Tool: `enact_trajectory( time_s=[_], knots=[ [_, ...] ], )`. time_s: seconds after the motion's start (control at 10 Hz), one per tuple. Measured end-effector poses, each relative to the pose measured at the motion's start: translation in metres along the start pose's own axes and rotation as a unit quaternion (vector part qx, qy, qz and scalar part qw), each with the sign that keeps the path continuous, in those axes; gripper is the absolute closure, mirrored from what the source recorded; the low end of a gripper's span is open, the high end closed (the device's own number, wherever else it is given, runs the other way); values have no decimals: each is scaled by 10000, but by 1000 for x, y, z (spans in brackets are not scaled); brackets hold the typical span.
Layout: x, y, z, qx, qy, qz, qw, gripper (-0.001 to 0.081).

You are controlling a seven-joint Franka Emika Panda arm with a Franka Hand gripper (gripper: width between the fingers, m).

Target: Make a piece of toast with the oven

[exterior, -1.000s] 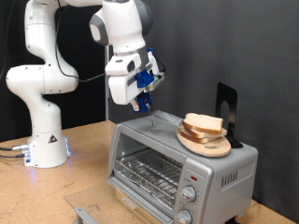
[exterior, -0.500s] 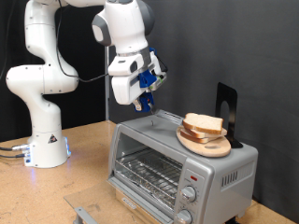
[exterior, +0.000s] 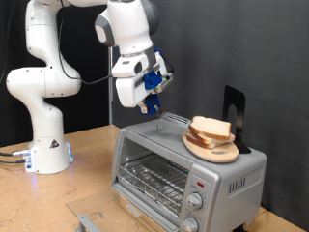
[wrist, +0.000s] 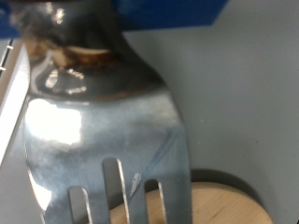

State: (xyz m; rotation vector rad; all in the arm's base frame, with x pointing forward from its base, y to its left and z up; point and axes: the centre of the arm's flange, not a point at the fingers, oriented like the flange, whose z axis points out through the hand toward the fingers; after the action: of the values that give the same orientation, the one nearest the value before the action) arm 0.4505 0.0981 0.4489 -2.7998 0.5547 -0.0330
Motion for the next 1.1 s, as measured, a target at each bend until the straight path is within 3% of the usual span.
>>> enact_trajectory(
  time_s=[0.5, 1.1],
  knots=[
    [4, 5, 4, -192, 339, -253, 9989, 355],
    [-1, 4, 7, -235, 408, -455, 9979, 355]
  ],
)
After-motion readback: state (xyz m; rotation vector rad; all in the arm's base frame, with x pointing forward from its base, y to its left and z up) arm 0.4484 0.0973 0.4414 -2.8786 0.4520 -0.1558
